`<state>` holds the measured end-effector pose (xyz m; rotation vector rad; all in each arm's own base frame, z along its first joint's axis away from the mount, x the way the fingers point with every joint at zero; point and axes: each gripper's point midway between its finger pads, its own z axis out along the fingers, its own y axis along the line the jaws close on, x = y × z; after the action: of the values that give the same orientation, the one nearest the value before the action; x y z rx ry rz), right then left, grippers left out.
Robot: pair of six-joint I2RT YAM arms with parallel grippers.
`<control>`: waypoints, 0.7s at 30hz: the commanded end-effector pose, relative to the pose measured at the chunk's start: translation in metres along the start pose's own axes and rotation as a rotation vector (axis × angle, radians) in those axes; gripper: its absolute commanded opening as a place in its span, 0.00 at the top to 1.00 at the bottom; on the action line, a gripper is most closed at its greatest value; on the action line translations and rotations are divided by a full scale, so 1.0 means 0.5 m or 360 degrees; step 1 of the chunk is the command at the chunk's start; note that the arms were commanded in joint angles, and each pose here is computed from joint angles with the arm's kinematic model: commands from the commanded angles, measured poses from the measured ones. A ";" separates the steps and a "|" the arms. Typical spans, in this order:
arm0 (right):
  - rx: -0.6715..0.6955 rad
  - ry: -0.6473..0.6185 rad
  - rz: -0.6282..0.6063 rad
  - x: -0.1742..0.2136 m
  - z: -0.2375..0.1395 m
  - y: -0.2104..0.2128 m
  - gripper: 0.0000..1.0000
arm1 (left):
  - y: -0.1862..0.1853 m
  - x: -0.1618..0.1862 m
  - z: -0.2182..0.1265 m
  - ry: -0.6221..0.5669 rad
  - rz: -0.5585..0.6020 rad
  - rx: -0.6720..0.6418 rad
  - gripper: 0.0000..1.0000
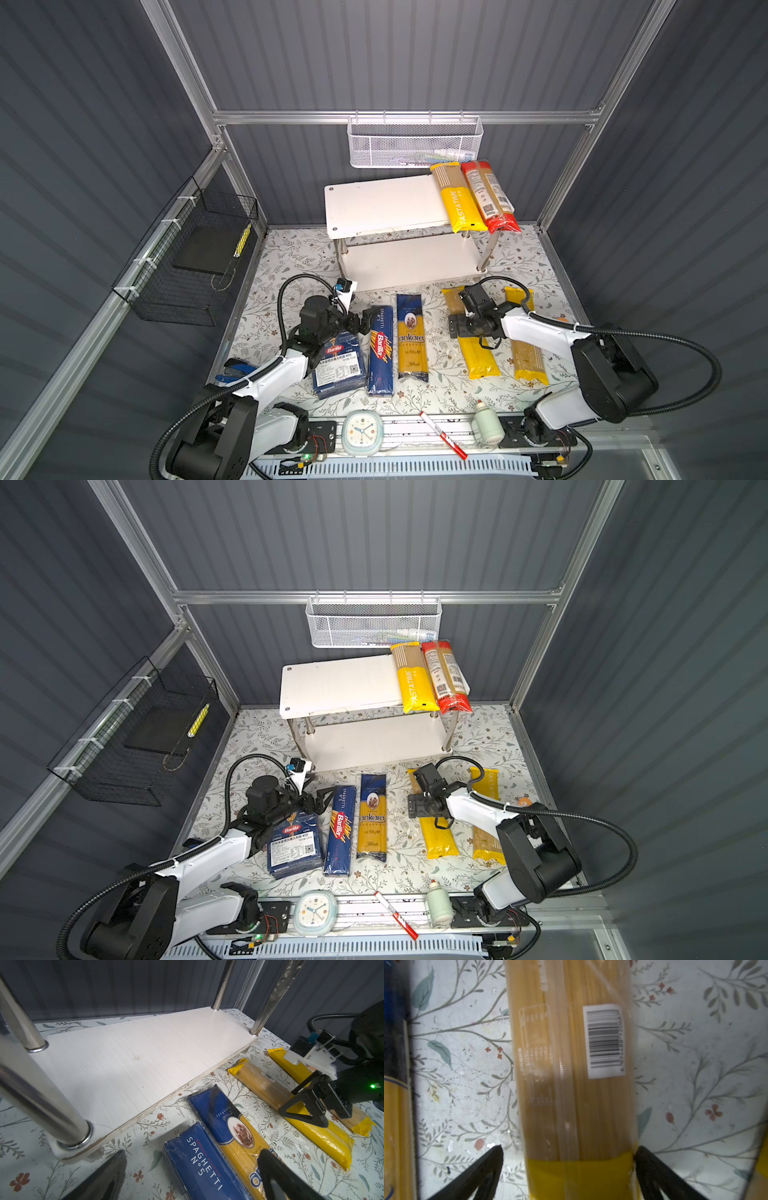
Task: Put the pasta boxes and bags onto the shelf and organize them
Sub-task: 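Lower the right gripper and close it on the clear spaghetti bag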
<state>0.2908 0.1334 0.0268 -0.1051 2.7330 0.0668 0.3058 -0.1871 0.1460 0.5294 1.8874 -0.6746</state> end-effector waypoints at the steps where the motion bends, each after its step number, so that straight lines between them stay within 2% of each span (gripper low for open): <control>1: 0.0023 0.0017 -0.0028 -0.009 0.007 0.002 0.01 | -0.001 -0.010 0.001 -0.0016 0.0019 0.0000 0.01; 21: 0.0062 0.0196 0.0051 0.065 0.035 -0.016 0.01 | 0.000 -0.009 0.003 -0.0005 0.0017 -0.0001 0.01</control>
<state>0.2944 0.1305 0.0146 -0.0699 2.7546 0.0253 0.3058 -0.1871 0.1458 0.5294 1.8882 -0.6746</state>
